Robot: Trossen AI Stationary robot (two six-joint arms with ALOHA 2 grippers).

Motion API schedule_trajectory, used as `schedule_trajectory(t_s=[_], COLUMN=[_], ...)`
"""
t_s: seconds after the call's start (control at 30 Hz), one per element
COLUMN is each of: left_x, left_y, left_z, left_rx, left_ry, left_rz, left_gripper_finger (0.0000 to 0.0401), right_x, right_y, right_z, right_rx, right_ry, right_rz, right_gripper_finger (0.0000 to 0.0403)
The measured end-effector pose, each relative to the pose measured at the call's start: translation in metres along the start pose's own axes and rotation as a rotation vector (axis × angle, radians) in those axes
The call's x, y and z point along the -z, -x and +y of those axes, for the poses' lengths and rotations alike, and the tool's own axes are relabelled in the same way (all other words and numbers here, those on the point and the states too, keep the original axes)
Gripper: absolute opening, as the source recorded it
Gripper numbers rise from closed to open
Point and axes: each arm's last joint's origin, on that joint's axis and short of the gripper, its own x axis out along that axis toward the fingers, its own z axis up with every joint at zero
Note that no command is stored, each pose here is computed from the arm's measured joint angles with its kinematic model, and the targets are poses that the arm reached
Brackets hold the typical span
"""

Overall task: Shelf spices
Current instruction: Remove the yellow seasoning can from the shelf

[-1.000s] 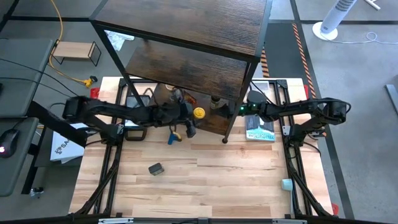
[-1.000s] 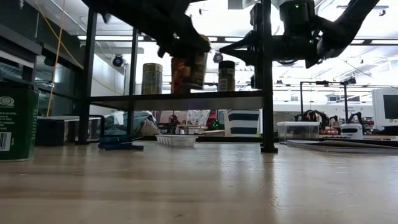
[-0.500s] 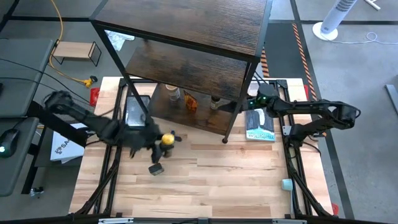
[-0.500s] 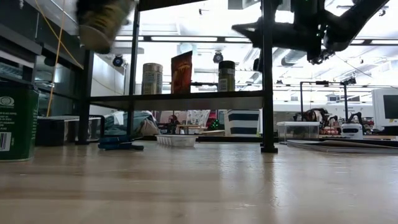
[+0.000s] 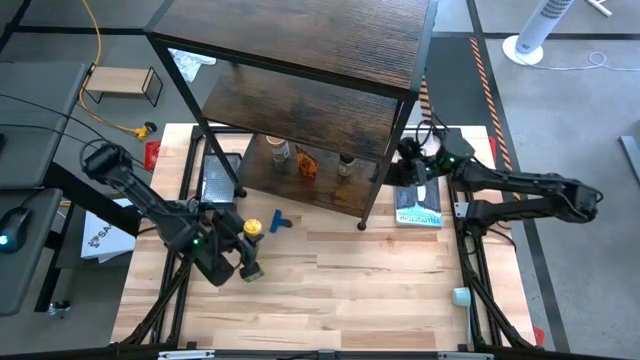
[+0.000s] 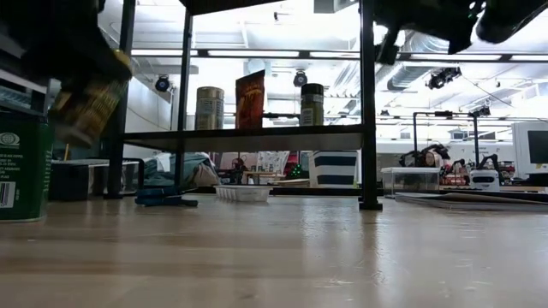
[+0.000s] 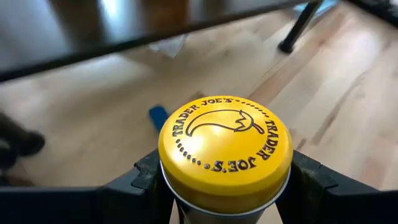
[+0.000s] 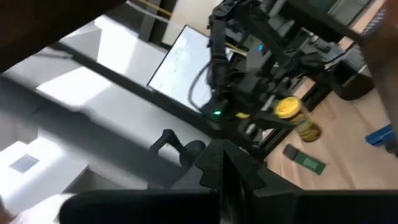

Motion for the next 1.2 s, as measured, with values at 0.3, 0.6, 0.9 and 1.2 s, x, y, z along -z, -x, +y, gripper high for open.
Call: schedule_trajectory(t_s=[0.3,0.6,0.9,1.2], left_x=[0.03,0.056,0.057,0.06], left_y=[-0.006,-0.016,-0.016,-0.014], left_z=[-0.01,-0.023,-0.029,-0.04], left_rx=[-0.032,-0.035,0.003,0.076], left_ry=[0.085,0.211,0.267,0.375], left_rz=[0.021,0.051,0.125,0.234], left_gripper_finger=[0.0199,0.0201,0.0312,0.0322], right_x=[0.026,0.036,0.036,0.036], right_y=[0.014,0.016,0.015,0.015], right_z=[0.027,0.032,0.032,0.032], right_rx=[0.124,0.162,0.166,0.168], right_ry=[0.073,0.088,0.11,0.123], right_rz=[-0.057,-0.065,-0.064,-0.063], right_gripper_finger=[0.0,0.0,0.0,0.0])
